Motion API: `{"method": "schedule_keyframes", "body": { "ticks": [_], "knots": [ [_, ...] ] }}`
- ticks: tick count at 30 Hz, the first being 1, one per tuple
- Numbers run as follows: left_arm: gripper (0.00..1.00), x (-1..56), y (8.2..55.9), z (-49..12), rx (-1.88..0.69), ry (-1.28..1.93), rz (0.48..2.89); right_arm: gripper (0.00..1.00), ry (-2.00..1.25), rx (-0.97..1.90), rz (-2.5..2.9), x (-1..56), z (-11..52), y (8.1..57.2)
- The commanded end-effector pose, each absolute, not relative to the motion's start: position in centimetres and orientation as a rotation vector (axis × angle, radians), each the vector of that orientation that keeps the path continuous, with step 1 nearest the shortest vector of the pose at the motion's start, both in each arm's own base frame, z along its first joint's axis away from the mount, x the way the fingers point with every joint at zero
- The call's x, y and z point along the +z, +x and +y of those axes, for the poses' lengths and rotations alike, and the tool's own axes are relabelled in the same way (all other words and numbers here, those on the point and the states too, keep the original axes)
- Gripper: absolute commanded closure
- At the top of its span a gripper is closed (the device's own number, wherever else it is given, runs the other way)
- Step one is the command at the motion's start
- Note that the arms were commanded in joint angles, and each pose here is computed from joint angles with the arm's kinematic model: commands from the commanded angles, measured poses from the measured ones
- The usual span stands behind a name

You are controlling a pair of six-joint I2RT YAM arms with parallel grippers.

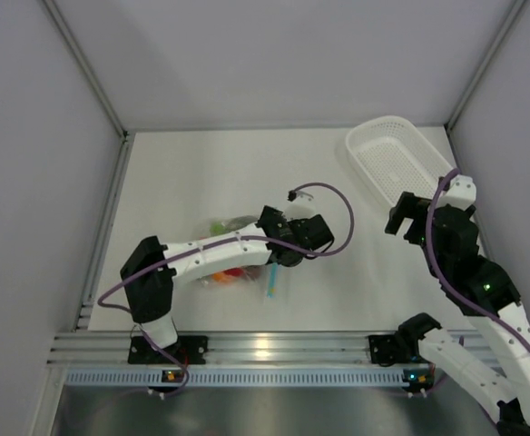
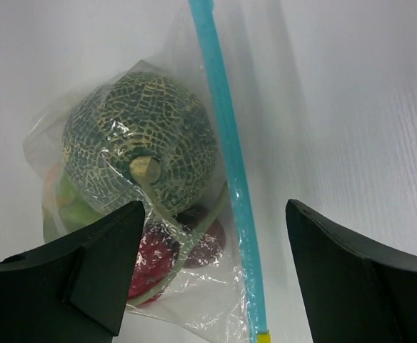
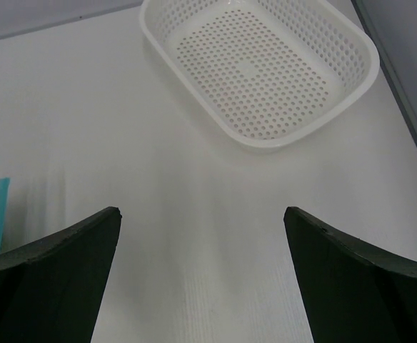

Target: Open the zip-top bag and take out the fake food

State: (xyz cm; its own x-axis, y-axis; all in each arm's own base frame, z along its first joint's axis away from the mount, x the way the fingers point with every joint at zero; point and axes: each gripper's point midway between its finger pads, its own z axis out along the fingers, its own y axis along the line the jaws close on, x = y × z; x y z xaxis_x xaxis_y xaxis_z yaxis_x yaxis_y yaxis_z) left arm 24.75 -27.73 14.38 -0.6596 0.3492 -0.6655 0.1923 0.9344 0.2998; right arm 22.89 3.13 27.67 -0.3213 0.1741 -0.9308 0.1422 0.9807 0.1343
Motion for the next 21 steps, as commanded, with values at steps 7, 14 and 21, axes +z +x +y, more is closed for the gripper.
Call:
{"method": "schedule_keyframes", "body": {
  "ticks": [7, 14, 21],
  "knots": [
    [0.3, 11.5, 22.9, -28.3, 0.554, 0.456, 2.275, 0.01, 0.193, 0.06, 1.895, 28.0, 3.8, 22.9],
    [0.44, 9.5, 22.7, -27.3, 0.665, 0.482, 2.263, 0.01, 0.179, 0.077, 1.903, 27.8, 4.2, 23.2],
    [0.61, 9.4, 23.3, -26.2, 0.701, 0.442, 2.246, 0.01, 0.162, 0.092, 1.905, 27.8, 4.5, 23.1]
  ]
}}
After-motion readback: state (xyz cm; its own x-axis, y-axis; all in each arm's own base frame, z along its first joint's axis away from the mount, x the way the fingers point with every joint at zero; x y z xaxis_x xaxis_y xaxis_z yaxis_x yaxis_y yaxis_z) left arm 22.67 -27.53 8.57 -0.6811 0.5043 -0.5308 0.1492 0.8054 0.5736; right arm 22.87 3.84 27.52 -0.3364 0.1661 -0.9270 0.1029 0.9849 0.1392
